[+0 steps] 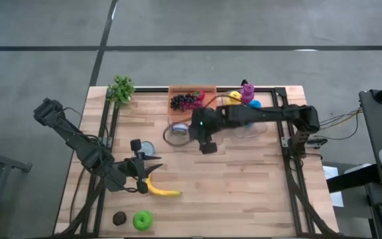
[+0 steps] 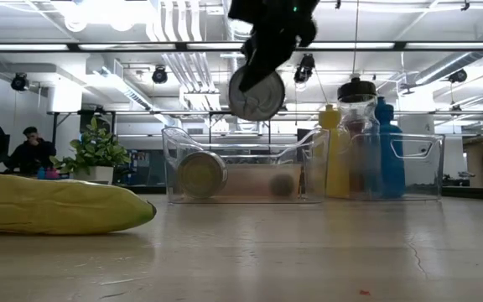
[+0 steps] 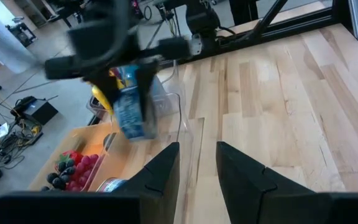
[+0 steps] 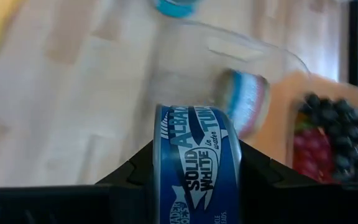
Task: Pick & Place Food Item
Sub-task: Put the blue can into the left transparent bin
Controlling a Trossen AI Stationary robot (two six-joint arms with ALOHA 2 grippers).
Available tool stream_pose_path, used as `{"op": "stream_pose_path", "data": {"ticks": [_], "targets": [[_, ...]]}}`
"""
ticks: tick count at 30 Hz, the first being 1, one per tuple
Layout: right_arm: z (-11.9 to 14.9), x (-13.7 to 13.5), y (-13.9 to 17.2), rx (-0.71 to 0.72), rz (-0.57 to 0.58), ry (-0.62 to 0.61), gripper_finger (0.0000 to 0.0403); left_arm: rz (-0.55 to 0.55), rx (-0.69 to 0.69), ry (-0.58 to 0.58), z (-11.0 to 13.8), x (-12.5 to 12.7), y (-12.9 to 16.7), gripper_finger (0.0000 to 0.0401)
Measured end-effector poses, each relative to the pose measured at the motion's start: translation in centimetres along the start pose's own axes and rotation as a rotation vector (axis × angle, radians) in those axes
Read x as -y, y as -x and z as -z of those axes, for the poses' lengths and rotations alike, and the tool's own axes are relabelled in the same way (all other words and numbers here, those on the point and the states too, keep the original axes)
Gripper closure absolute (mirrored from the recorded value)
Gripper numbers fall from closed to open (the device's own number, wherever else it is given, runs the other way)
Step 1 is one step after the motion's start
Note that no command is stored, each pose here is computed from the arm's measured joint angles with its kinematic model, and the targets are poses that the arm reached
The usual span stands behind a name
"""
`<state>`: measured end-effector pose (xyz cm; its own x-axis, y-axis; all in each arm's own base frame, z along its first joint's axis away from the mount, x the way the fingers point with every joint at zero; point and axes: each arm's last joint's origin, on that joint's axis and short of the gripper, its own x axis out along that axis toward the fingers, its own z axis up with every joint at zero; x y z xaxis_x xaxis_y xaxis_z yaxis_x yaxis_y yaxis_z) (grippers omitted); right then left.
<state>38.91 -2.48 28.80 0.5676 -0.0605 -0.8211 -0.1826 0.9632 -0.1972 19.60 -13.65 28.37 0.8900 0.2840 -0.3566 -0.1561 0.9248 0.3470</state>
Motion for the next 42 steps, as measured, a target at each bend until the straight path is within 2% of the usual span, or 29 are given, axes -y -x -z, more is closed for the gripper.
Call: {"op": "stream_pose_path", "data": {"ticks": [6,14,25,39,42], "targets": [[1.3,3.1,-1.6,-0.039,0.035,-0.102,0.0275,0.000,0.000,0.000,0.0,0.0,0.0,0.0295],[2.3,3.8,-4.9,-0.082,-0.044,-0.122,0.0275,0.001,0.000,0.000,0.0,0.0,0.0,0.0295],[4.1,4.6,-8.9,-0.181,-0.065,-0.156,0.0275,0.001,-0.001,0.014,0.0,0.0,0.0,0.0295],[4.6,5.3,-9.2,-0.193,-0.060,-0.141,0.0274,0.000,-0.002,0.014,0.0,0.0,0.0,0.0295],[4.6,5.2,-9.2,-0.192,-0.063,-0.139,0.0263,0.000,-0.002,0.014,0.0,0.0,0.0,0.0295]]}}
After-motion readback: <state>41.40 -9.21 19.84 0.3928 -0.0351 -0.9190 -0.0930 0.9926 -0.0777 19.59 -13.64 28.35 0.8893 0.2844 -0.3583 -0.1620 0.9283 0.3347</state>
